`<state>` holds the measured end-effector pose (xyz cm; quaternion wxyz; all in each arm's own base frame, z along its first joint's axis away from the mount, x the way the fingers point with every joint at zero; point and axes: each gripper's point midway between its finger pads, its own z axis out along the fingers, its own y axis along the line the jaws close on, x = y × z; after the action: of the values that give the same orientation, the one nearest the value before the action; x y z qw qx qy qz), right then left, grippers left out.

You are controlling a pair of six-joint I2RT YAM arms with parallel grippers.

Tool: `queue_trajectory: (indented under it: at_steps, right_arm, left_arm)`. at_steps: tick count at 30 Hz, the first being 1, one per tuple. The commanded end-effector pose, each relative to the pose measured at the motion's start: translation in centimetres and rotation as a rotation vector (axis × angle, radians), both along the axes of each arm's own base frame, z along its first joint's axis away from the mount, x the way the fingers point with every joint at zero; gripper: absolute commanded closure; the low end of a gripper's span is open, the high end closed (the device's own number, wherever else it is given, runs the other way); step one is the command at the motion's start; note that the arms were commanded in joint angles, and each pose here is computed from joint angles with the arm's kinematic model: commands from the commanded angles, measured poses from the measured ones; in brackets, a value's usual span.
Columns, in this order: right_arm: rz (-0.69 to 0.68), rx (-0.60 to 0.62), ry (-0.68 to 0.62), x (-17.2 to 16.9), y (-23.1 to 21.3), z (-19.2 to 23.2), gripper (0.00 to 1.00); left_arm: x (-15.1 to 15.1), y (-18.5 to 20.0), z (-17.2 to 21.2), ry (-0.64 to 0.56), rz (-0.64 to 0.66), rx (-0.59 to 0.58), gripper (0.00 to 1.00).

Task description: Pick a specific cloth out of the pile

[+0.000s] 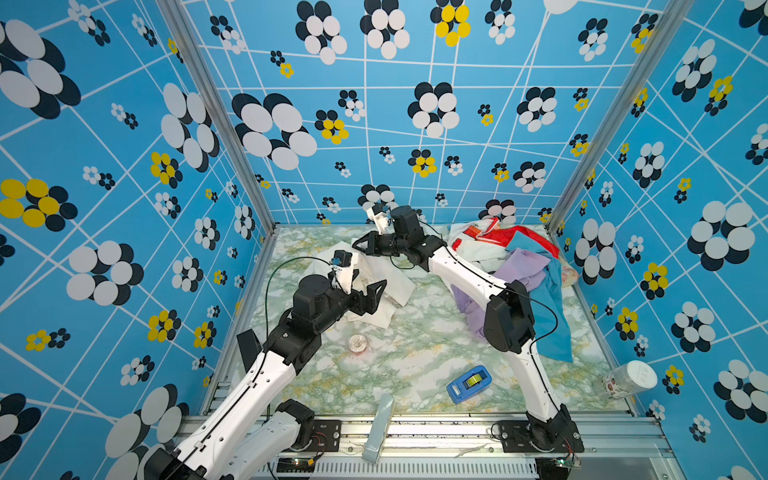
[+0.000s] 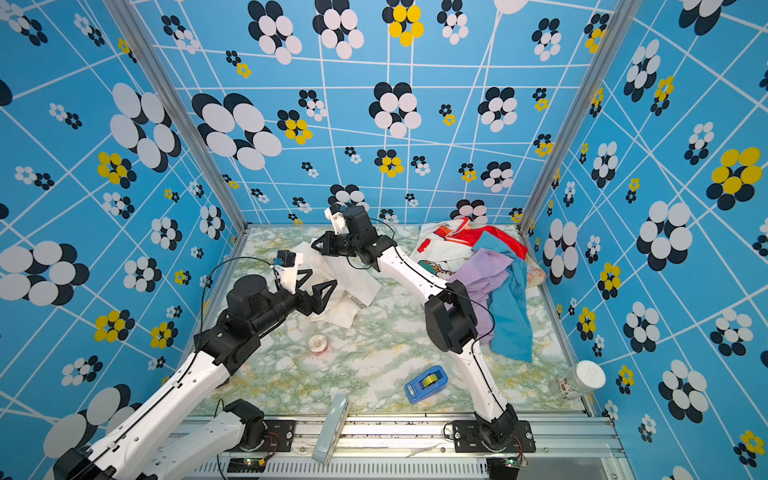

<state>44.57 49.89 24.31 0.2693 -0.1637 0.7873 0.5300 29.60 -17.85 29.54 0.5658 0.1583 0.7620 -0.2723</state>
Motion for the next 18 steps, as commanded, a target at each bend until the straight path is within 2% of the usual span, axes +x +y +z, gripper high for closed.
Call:
queue_trajectory:
  at_steps: [1, 9, 13, 15, 18]
  right_arm:
    - [0.101, 0.114, 0.062, -2.0, 3.2, 0.9, 1.0]
    - [0.104, 0.026, 0.139, -2.9, 4.9, -5.1, 0.99]
    - [0.091, -0.014, 0.17, -2.7, 5.2, -8.2, 0.83]
    - [0.089, -0.037, 0.206, -3.0, 5.5, -10.1, 0.64]
    - [0.098, -0.061, 0.227, -3.7, 6.0, -11.8, 0.53]
  left_arm:
    - [0.0, 0.4, 0.9, -0.028, 0.013, -0.009, 0.08]
    - [-0.2, 0.7, 0.8, -0.029, 0.017, -0.009, 0.08]
    - [-0.3, 0.6, 0.9, -0.029, 0.014, -0.011, 0.08]
    - [-0.3, 0.7, 0.9, -0.029, 0.018, -0.01, 0.08]
    - [-0.3, 0.8, 0.8, -0.023, 0.022, -0.005, 0.07]
